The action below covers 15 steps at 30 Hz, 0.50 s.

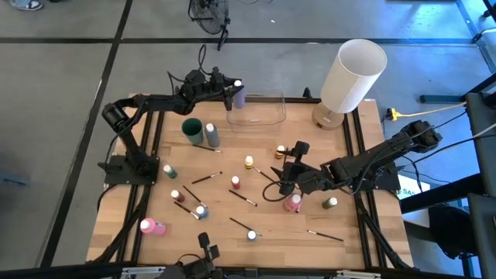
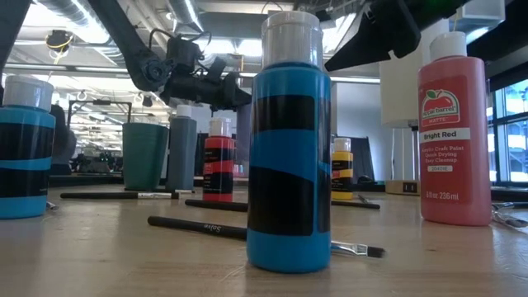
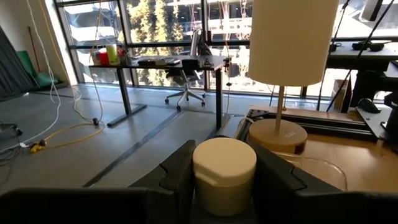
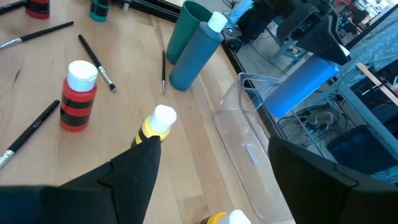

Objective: Pick & Place Paint Supplies
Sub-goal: Put the violet bottle into the transparent bin

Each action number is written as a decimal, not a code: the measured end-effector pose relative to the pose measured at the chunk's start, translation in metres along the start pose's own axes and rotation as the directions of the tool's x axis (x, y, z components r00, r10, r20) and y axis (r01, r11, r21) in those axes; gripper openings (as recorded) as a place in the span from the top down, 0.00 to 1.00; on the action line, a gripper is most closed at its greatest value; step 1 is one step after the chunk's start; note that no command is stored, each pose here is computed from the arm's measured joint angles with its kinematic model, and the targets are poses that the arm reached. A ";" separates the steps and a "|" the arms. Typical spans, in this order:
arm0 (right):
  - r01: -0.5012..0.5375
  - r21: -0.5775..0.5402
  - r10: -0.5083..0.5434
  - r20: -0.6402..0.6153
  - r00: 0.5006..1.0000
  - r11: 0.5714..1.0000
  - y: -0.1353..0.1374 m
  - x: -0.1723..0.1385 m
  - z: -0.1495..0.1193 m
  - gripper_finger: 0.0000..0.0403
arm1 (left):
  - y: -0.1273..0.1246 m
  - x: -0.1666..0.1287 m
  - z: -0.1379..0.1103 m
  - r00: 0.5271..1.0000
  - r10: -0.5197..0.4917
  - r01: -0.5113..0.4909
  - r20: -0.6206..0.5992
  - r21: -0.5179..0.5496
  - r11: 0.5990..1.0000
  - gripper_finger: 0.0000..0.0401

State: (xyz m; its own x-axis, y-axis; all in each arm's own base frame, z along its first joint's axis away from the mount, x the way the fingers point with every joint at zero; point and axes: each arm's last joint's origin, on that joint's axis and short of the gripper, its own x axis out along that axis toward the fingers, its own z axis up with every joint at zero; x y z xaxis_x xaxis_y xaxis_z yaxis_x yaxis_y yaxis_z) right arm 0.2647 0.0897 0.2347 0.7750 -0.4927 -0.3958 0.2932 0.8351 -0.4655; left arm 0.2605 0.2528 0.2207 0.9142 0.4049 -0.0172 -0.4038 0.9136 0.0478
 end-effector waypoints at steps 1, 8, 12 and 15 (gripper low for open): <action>0.000 0.000 0.000 0.000 1.000 1.000 0.000 0.000 0.000 0.25 | 0.000 0.000 0.000 1.000 0.000 0.000 -0.002 0.000 1.000 0.71; 0.000 0.000 0.000 0.000 1.000 1.000 0.000 0.000 0.000 0.25 | 0.000 0.001 -0.003 1.000 0.003 -0.003 -0.011 -0.001 1.000 0.71; 0.000 0.003 0.000 0.000 1.000 1.000 0.000 0.000 0.000 0.25 | 0.002 0.004 -0.014 0.999 0.019 -0.020 -0.044 -0.014 1.000 0.71; -0.001 0.007 0.001 0.000 1.000 1.000 0.000 0.000 0.000 0.25 | 0.003 0.008 -0.022 0.999 0.023 -0.024 -0.033 -0.031 0.999 0.71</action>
State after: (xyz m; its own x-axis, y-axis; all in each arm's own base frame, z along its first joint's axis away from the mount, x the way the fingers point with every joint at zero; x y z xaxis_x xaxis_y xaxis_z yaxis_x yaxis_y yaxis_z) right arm 0.2647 0.0897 0.2347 0.7752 -0.4922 -0.3961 0.2965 0.8370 -0.4599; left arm 0.2657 0.2589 0.1991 0.9029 0.4269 -0.0495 -0.4266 0.9043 0.0177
